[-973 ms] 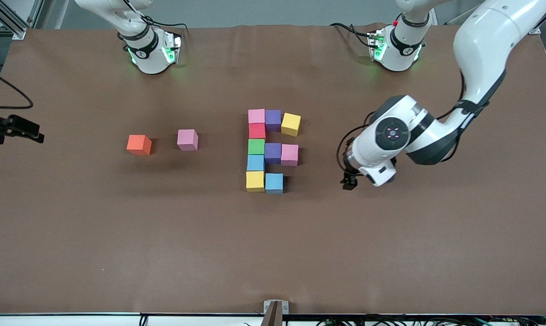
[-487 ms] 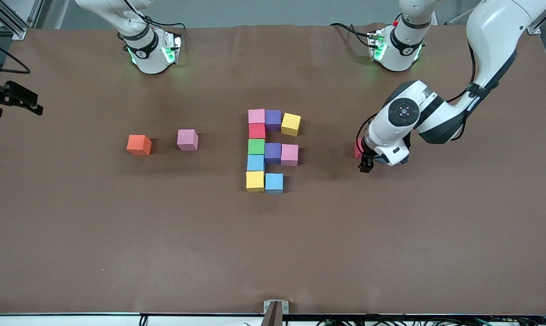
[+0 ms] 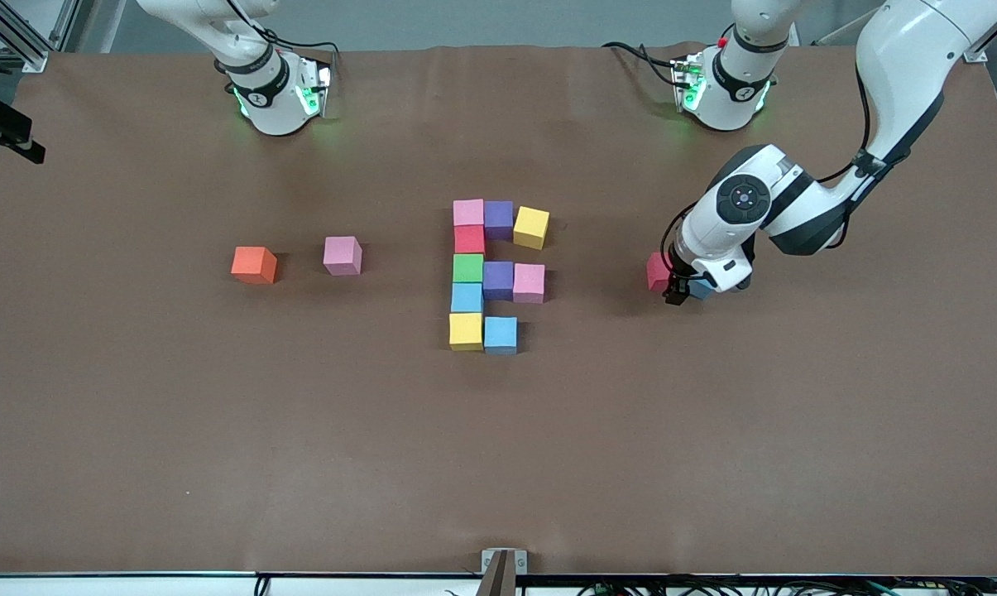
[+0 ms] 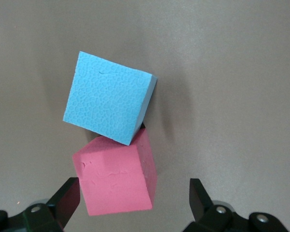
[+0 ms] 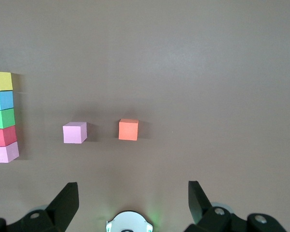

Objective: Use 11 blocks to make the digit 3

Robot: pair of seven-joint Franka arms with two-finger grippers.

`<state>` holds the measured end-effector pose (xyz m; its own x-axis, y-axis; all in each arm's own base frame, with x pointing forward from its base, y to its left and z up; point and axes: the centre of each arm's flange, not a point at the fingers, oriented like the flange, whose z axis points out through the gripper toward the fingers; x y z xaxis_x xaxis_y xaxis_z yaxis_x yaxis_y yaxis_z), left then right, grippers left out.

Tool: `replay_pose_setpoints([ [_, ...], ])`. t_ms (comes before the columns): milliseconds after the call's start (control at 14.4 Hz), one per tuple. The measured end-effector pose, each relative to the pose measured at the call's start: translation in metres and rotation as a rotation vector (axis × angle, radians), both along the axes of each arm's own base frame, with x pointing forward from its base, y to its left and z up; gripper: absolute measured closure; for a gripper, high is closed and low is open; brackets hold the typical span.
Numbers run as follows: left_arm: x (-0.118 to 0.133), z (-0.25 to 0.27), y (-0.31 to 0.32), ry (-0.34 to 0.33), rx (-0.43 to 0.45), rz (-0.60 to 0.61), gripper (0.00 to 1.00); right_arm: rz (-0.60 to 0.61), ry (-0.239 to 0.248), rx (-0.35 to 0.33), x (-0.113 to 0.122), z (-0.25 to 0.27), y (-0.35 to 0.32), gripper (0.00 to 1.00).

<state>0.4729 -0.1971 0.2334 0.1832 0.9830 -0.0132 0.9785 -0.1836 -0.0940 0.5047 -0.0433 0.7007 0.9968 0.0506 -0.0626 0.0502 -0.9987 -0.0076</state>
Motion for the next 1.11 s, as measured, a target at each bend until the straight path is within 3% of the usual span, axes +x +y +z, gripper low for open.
replay_pose_setpoints([
  [348,-0.011,-0.008,0.000,0.021,0.016,0.076,0.00,0.014,0.001,-0.001,-0.001,0.004,0.007,0.00],
  [834,-0.016,-0.011,-0.001,0.019,0.007,0.075,0.00,0.024,0.039,0.001,-0.001,-0.008,0.007,0.00],
  [1112,-0.015,-0.014,0.002,0.009,0.009,0.067,0.00,0.027,0.035,0.001,0.001,-0.012,0.006,0.00],
])
